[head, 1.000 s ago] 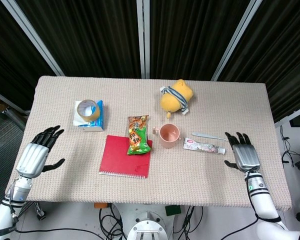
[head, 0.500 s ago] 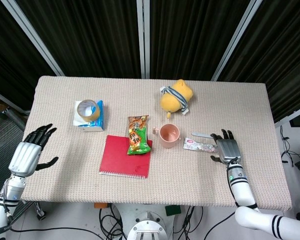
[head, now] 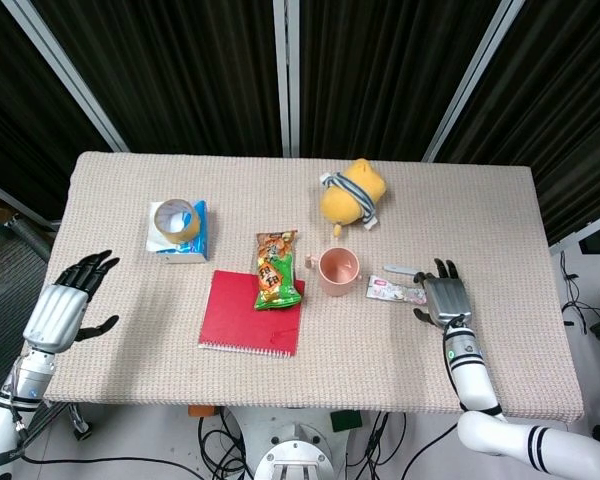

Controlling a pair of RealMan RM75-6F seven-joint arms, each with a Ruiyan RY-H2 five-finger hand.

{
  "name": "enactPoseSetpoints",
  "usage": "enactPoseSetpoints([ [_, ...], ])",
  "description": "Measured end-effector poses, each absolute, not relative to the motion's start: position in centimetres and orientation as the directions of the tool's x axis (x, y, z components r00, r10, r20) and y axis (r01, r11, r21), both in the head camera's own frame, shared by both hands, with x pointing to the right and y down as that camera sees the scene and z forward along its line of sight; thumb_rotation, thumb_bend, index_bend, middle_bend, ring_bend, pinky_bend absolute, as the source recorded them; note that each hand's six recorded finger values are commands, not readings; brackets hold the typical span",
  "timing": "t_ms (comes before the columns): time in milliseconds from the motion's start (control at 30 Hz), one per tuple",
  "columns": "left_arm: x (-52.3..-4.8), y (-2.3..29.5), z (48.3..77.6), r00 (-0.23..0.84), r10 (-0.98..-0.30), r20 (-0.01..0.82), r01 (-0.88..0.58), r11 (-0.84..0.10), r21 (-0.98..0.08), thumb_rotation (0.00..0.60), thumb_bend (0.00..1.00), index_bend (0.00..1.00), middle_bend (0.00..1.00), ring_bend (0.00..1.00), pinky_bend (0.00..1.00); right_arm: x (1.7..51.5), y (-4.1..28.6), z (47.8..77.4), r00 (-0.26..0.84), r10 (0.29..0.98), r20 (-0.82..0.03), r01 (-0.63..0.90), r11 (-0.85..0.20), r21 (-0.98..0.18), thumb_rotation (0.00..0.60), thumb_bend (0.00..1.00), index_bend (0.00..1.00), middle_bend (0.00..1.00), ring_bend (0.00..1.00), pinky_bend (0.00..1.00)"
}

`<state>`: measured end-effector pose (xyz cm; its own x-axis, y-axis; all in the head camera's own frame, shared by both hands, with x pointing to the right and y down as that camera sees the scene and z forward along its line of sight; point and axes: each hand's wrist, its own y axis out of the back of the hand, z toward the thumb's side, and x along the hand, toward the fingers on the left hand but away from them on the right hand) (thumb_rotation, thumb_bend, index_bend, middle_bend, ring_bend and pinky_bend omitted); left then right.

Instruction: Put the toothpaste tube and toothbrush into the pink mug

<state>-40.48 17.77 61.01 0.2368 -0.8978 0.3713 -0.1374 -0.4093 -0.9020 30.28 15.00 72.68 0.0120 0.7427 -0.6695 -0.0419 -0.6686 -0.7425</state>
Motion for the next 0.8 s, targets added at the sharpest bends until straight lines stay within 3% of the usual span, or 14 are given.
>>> enactPoseSetpoints([
  [400,-41.0,17.7,61.2,0.221,-0.902,0.371,-0.138,-0.406,-0.903,0.596,0.16,0.12,0.05,0.09,0.21,29.6,14.9,73.3,0.014,0.734,-0.679,-0.097,-0.674,-0.732,0.6,0.55,0.39,0.43,0.06,0.0],
  [667,-41.0,17.8,61.4,0.222,-0.898,0.38,-0.138,-0.415,-0.899,0.596,0.16,0.12,0.05,0.09,0.21,29.2,14.8,73.5,0.02,0.735,-0.678,-0.114,-0.672,-0.731,0.6,0.65,0.51,0.47,0.07,0.0],
  [800,-41.1,17.9,61.4,0.222,-0.897,0.384,-0.137,-0.418,-0.898,0.599,0.16,0.12,0.05,0.09,0.21,29.1,14.7,73.6,0.019,0.732,-0.681,-0.129,-0.673,-0.728,0.6,0.71,0.53,0.49,0.09,0.0],
])
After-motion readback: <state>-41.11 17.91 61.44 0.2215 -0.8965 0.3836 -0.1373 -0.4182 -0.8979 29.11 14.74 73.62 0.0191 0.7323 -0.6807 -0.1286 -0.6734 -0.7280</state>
